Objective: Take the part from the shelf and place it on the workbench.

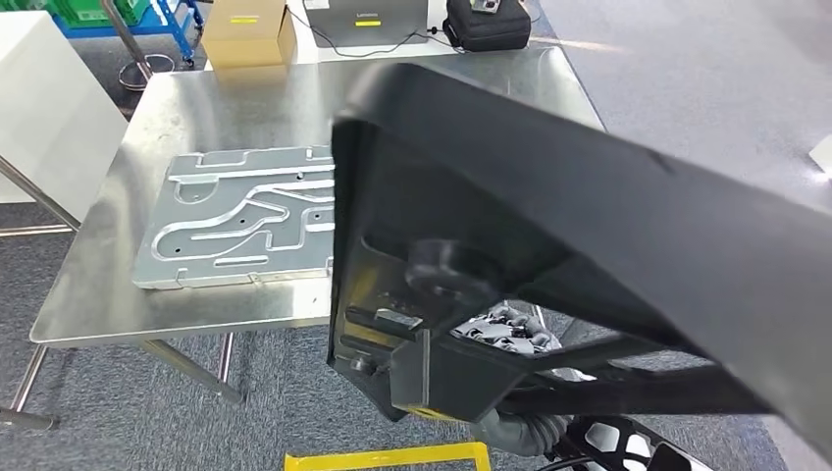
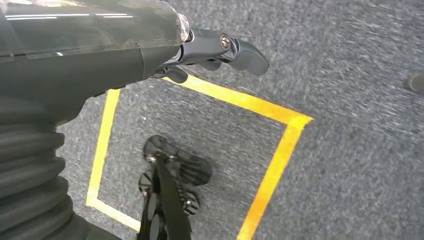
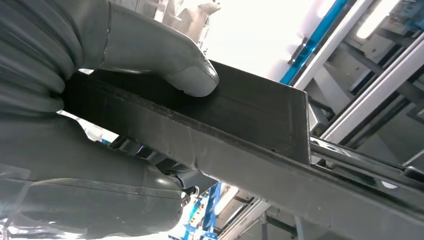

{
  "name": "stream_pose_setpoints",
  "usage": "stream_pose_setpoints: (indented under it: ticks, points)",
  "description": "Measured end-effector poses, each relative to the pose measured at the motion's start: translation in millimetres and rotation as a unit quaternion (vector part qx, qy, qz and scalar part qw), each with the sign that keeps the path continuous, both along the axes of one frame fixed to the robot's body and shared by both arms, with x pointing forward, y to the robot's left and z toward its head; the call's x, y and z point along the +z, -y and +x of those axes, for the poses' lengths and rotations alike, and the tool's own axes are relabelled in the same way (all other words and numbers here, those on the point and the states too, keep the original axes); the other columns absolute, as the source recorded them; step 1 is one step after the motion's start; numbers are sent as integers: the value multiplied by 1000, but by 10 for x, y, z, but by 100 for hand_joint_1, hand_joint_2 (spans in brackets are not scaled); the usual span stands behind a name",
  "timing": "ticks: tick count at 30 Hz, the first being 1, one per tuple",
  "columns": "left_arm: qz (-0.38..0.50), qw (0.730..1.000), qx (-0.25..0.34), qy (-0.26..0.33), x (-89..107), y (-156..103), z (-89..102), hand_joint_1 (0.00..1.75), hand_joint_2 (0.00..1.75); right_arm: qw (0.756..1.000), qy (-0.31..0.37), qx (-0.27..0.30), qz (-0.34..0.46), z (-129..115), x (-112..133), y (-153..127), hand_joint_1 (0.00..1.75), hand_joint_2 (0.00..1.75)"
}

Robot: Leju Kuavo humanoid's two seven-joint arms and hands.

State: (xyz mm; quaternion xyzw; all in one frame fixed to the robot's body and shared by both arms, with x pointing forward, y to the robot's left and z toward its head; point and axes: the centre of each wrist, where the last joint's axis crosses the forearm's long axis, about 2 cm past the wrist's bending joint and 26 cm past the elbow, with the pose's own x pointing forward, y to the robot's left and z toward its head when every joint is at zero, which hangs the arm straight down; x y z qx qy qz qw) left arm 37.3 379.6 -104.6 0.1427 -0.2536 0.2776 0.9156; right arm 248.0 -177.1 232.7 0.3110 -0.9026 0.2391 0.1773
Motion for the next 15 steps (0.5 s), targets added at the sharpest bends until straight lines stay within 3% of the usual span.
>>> stream_pose_setpoints:
  ticks: [5, 9, 12, 15]
  points:
    - [-3, 1000, 3, 5, -1, 10, 10, 0, 175, 998, 32, -59, -4, 228, 133, 116, 175, 175]
    - [-7, 1000, -2, 9, -5, 45, 28, 0, 175, 980, 59, -183, -46, 776, 333, 496, 175, 175]
    - [-8, 1000, -9, 11, -6, 70, 54, 0, 175, 928, 81, -347, -107, 1307, 531, 988, 175, 175]
    - [-12, 1000, -13, 9, -11, 95, 49, 0, 175, 862, 96, -467, -173, 1667, 678, 1363, 175, 175]
